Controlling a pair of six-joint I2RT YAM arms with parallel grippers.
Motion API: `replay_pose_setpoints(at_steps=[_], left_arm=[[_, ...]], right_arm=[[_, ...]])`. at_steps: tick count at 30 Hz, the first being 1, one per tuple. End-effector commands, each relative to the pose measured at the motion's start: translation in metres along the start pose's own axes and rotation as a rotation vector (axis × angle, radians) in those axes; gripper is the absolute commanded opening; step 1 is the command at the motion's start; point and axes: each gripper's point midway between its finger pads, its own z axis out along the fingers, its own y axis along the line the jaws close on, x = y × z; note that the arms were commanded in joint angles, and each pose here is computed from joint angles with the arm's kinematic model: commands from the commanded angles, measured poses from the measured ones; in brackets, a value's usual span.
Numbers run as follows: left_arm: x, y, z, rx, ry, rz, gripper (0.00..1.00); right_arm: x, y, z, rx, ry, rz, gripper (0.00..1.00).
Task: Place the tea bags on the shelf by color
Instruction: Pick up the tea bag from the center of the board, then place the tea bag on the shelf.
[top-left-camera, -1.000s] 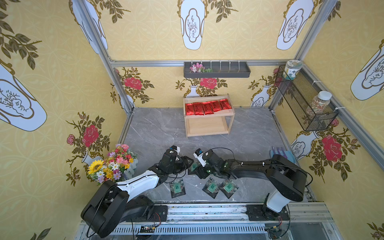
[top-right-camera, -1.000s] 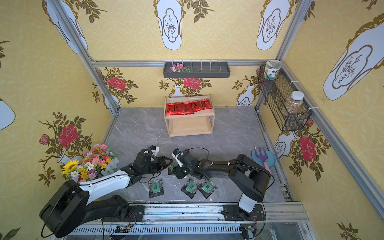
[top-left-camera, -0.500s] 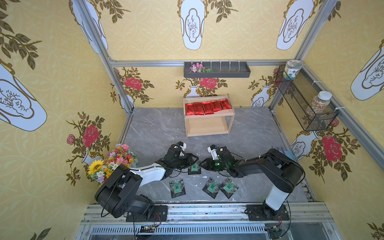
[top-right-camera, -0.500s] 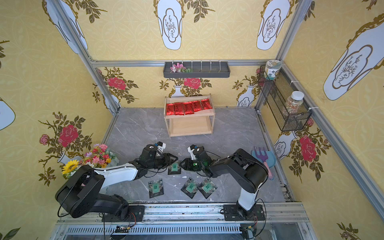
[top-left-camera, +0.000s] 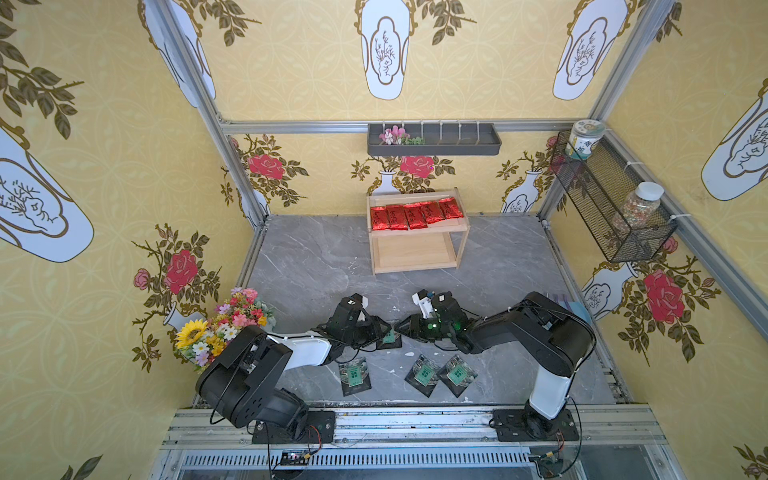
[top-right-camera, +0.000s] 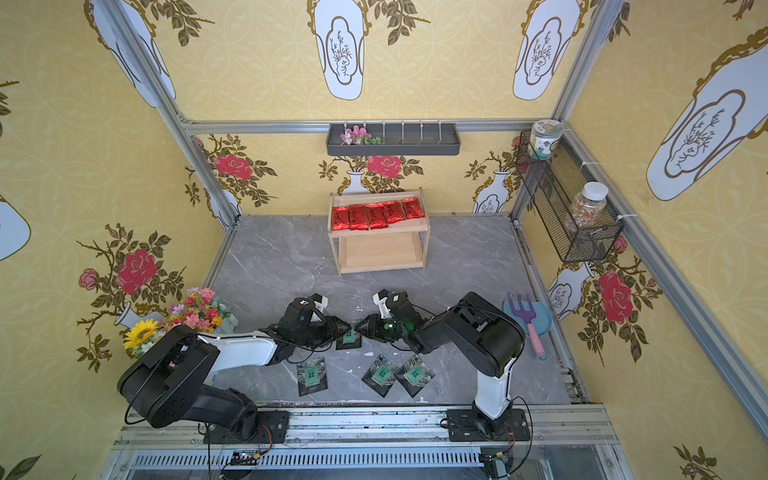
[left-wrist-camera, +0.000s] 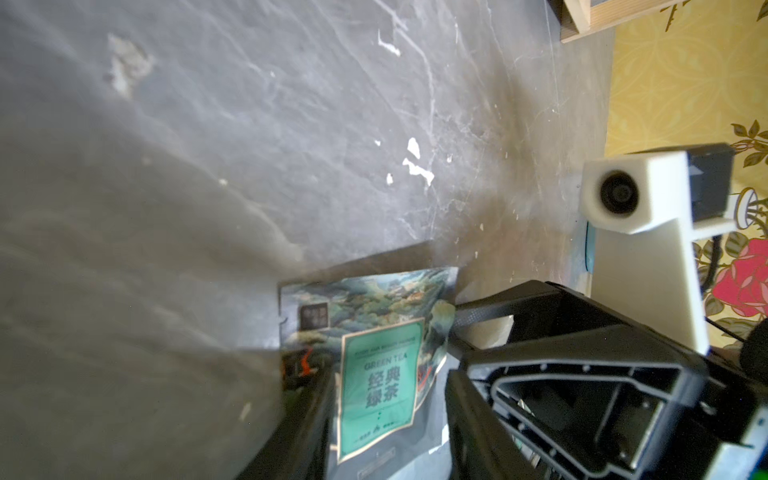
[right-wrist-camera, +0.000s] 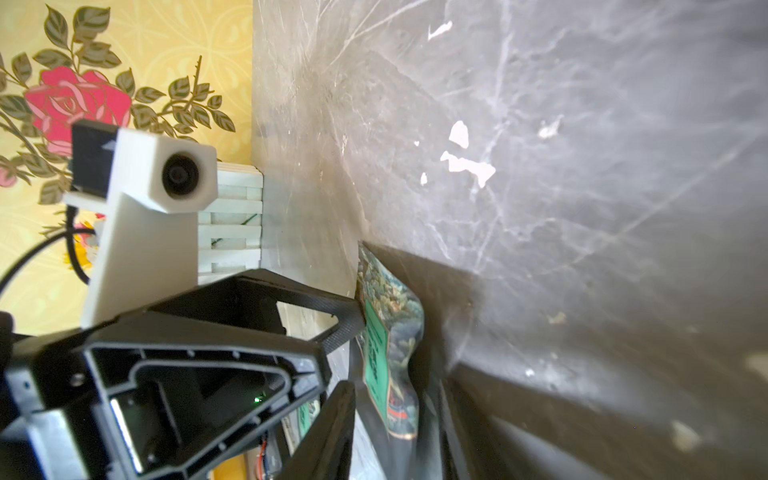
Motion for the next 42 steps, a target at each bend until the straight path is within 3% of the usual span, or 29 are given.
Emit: replay_pose_setpoints(at_steps=[1, 14, 20, 23, 29, 35, 42], left_arm=[[0.001, 0.001, 0.002, 0.014, -0.002, -0.003, 0.48], [-0.01, -0.03, -0.02, 0.127, -0.064, 0.011, 0.53], [-0.022, -0.054, -0.046, 0.254, -0.092, 0.015, 0.65], [-0.022, -0.072, -0.063, 0.395, -0.075, 0.01, 0.7], [-0.029, -0.097, -0.081, 0.59, -0.055, 0.017, 0.73], [-0.029, -0.11, -0.085, 0.7, -0.034, 0.013, 0.59], [-0.031, -0.106, -0.084, 0.698, -0.047, 0.01, 0.44]], right_arm=[[-0.002, 0.005, 0.005, -0.038, 0.008, 0.04, 0.37], [-0.02, 0.013, 0.0, -0.113, -0.009, 0.039, 0.03], [-0.034, 0.039, -0.026, -0.259, 0.009, -0.03, 0.0], [-0.042, 0.06, -0.041, -0.357, 0.048, -0.066, 0.0], [-0.042, 0.087, -0.046, -0.38, 0.117, -0.153, 0.03], [-0.042, 0.097, -0.044, -0.382, 0.153, -0.178, 0.04], [-0.041, 0.095, -0.048, -0.36, 0.173, -0.191, 0.04]])
